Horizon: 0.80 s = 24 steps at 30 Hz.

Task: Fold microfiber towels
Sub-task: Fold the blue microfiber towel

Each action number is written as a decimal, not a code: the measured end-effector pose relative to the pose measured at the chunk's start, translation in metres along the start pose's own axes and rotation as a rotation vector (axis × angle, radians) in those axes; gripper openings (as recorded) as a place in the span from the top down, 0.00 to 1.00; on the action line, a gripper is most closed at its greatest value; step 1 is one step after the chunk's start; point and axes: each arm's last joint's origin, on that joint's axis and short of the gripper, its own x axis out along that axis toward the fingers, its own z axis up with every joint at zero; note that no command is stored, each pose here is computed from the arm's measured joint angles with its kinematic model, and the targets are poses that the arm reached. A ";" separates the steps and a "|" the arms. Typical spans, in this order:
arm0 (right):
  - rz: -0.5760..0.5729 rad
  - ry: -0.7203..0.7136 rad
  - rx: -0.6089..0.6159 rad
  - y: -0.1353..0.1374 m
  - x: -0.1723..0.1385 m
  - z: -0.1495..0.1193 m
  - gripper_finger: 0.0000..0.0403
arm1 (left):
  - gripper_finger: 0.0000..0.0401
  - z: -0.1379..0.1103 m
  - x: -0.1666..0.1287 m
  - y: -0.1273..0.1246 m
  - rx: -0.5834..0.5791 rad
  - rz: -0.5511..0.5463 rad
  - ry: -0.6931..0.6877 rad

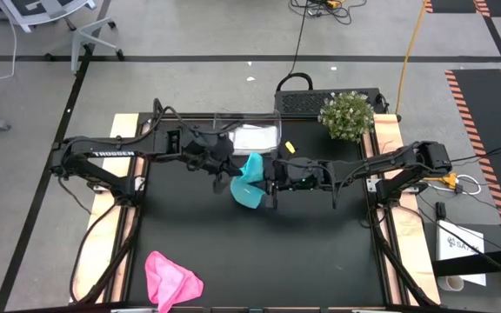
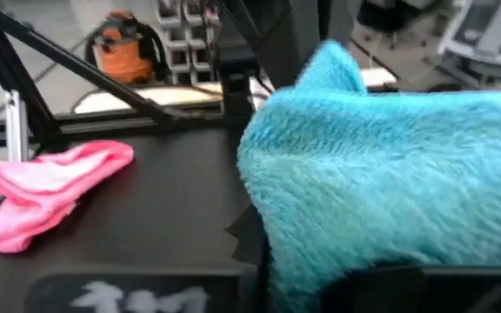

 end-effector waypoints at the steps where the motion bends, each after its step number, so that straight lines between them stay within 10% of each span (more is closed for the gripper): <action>1: -0.008 0.004 0.002 0.000 -0.001 0.000 0.86 | 1.00 0.000 0.000 0.000 -0.001 0.005 -0.002; 24: -0.187 0.083 0.081 -0.023 -0.050 0.017 0.73 | 0.99 0.001 0.003 -0.023 0.002 -0.017 -0.082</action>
